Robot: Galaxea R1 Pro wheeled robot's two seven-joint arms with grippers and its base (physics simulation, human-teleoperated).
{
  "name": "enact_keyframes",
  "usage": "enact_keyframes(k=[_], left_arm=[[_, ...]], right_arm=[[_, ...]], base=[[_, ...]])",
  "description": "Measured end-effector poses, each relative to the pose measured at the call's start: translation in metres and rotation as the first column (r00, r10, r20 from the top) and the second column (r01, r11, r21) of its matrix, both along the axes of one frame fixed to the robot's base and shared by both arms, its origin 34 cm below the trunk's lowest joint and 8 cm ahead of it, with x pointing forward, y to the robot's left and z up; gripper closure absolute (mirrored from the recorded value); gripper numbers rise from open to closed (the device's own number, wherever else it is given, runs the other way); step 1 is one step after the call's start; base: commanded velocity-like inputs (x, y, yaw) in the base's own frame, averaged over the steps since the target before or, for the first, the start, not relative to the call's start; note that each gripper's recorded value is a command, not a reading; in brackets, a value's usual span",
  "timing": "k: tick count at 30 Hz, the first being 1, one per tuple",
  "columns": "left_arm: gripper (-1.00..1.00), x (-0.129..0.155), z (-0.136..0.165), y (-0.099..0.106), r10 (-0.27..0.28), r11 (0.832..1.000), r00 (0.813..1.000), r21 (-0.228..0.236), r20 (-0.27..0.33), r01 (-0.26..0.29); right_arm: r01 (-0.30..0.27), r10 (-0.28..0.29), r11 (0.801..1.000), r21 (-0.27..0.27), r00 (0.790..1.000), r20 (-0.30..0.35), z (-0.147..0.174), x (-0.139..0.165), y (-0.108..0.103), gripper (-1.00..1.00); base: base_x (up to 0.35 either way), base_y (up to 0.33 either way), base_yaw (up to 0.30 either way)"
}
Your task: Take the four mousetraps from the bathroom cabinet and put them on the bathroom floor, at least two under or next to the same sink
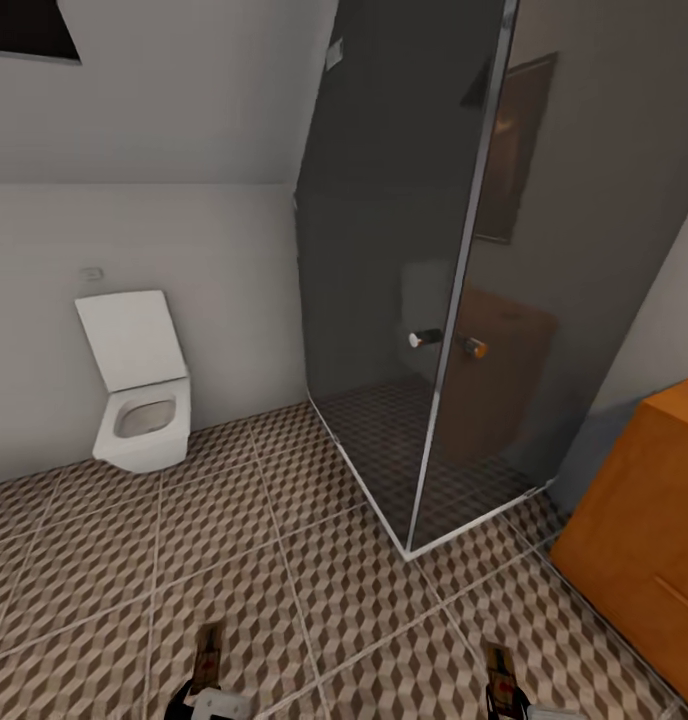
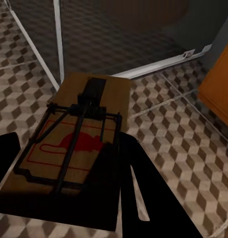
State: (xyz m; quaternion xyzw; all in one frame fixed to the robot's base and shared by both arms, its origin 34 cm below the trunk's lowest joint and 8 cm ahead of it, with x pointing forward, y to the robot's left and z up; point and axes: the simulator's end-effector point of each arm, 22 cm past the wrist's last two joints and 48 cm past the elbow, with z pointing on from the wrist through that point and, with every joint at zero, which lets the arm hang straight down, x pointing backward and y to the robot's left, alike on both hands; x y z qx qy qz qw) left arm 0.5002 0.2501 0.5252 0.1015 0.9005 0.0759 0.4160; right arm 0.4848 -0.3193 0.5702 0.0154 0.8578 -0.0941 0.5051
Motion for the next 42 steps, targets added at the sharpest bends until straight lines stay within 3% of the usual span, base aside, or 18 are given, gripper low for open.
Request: enact_keyframes(k=[42], left_arm=[[1.0, -0.0003, -0.0001, 0.0, 0.0, 1.0, 1.0, 0.0, 0.0, 0.0]], right_arm=[[0.0, 0.0, 1.0, 0.001, 1.0, -0.006, -0.0017, -0.0019, 0.0004, 1.0]], base=[[0.0, 0.0, 0.274]])
